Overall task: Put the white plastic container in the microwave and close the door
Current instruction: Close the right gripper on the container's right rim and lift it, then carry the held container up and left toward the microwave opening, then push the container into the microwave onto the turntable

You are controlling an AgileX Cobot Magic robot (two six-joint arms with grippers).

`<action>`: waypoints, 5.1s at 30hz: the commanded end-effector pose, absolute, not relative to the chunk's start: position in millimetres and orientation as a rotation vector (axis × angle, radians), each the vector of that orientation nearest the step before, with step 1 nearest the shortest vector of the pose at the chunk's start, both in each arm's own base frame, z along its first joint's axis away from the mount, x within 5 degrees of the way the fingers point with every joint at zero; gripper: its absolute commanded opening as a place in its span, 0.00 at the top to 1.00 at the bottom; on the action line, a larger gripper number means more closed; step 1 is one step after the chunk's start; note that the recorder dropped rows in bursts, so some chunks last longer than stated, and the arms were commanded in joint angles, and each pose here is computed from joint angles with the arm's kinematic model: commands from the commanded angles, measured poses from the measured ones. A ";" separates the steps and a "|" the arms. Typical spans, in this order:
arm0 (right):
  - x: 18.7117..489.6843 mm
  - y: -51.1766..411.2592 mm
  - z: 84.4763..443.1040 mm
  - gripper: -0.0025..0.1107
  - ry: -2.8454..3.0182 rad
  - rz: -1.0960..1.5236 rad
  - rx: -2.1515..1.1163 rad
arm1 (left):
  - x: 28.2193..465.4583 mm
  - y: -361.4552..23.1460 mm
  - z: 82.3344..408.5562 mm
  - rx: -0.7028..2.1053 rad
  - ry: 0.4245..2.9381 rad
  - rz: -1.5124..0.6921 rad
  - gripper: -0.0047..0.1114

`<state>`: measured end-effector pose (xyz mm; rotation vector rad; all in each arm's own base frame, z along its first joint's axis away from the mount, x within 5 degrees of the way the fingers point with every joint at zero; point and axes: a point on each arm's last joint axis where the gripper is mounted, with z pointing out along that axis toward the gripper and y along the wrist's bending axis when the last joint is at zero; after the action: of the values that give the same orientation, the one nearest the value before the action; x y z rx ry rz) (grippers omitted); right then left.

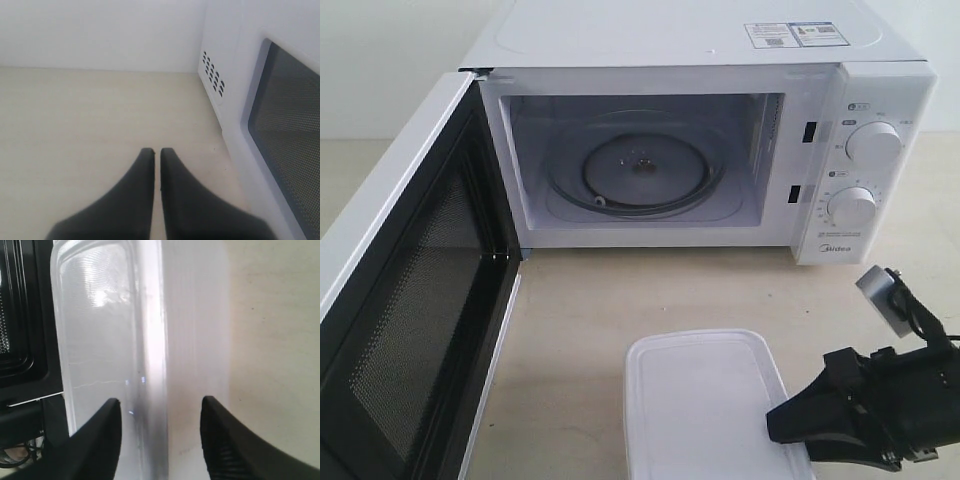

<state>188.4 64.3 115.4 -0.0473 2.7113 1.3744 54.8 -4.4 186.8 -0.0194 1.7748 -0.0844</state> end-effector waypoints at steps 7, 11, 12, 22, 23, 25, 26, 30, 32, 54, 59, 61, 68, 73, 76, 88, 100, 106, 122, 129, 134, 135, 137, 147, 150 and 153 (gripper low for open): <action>191.5 65.0 115.8 0.61 2.696 1.376 -0.052 | 54.7 -4.3 187.9 -0.035 1.764 -0.095 0.92; 191.2 65.5 116.4 0.79 2.679 1.379 -0.100 | 54.7 -4.3 187.9 -0.035 1.764 -0.095 0.92; 191.1 65.7 116.6 0.83 2.673 1.381 -0.114 | 54.7 -4.3 187.9 -0.035 1.764 -0.095 0.92; 191.1 66.3 117.4 0.98 2.652 1.387 -0.150 | 54.7 -4.3 187.9 -0.035 1.764 -0.095 0.92; 191.3 66.3 117.5 0.98 2.651 1.387 -0.146 | 54.7 -4.3 187.9 -0.035 1.764 -0.095 0.92; 192.1 66.4 118.2 0.98 2.642 1.387 -0.137 | 54.7 -4.3 187.9 -0.035 1.764 -0.095 0.92; 192.5 66.4 119.1 0.98 2.633 1.384 -0.140 | 54.7 -4.3 187.9 -0.035 1.764 -0.095 0.92; 194.6 67.0 125.7 0.98 2.582 1.376 -0.150 | 54.7 -4.3 187.9 -0.035 1.764 -0.095 0.92; 196.2 67.1 129.9 0.98 2.553 1.369 -0.138 | 54.7 -4.3 187.9 -0.035 1.764 -0.095 0.92; 200.9 74.1 168.1 0.98 2.250 1.521 -0.123 | 54.7 -4.3 187.9 -0.035 1.764 -0.095 0.92; 199.7 80.8 173.3 0.98 2.242 1.487 -0.141 | 54.7 -4.3 187.9 -0.035 1.764 -0.095 0.92; 200.1 83.2 174.9 0.98 2.265 1.446 -0.096 | 54.7 -4.3 187.9 -0.035 1.764 -0.095 0.92; 195.0 94.4 187.5 0.98 2.262 1.457 -0.033 | 54.7 -4.3 187.9 -0.035 1.764 -0.095 0.92; 192.7 96.8 192.1 0.98 2.324 1.352 0.101 | 54.7 -4.3 187.9 -0.035 1.764 -0.095 0.92; 190.3 95.8 198.9 0.98 2.321 1.288 0.170 | 54.7 -4.3 187.9 -0.035 1.764 -0.095 0.92; 165.9 104.4 230.7 0.98 2.233 1.149 0.318 | 54.7 -4.3 187.9 -0.035 1.764 -0.095 0.92; 155.6 115.4 236.1 0.98 2.230 1.229 0.165 | 54.7 -4.3 187.9 -0.035 1.764 -0.095 0.92; 161.7 109.7 242.4 0.98 2.245 1.161 0.313 | 54.7 -4.3 187.9 -0.035 1.764 -0.095 0.92; 145.8 129.7 262.9 0.98 2.063 1.157 0.458 | 54.7 -4.3 187.9 -0.035 1.764 -0.095 0.92; 145.9 136.6 243.0 0.98 2.049 1.249 0.498 | 54.7 -4.3 187.9 -0.035 1.764 -0.095 0.92; 149.7 140.4 222.8 0.98 2.055 1.261 0.527 | 54.7 -4.3 187.9 -0.035 1.764 -0.095 0.92; 151.4 141.7 220.3 0.98 2.052 1.259 0.527 | 54.7 -4.3 187.9 -0.035 1.764 -0.095 0.92; 155.7 144.4 216.9 0.98 2.033 1.260 0.526 | 54.7 -4.3 187.9 -0.035 1.764 -0.095 0.92; 176.1 157.2 186.8 0.98 2.005 1.247 0.634 | 54.7 -4.3 187.9 -0.035 1.764 -0.095 0.92; 183.5 164.1 184.9 0.98 2.008 1.234 0.624 | 54.7 -4.3 187.9 -0.035 1.764 -0.095 0.92; 192.5 171.2 183.7 0.98 2.006 1.221 0.637 | 54.7 -4.3 187.9 -0.035 1.764 -0.095 0.92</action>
<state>183.1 164.4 178.7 0.6478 2.0607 1.2003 54.8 -4.4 186.8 -0.0194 1.7748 -0.0844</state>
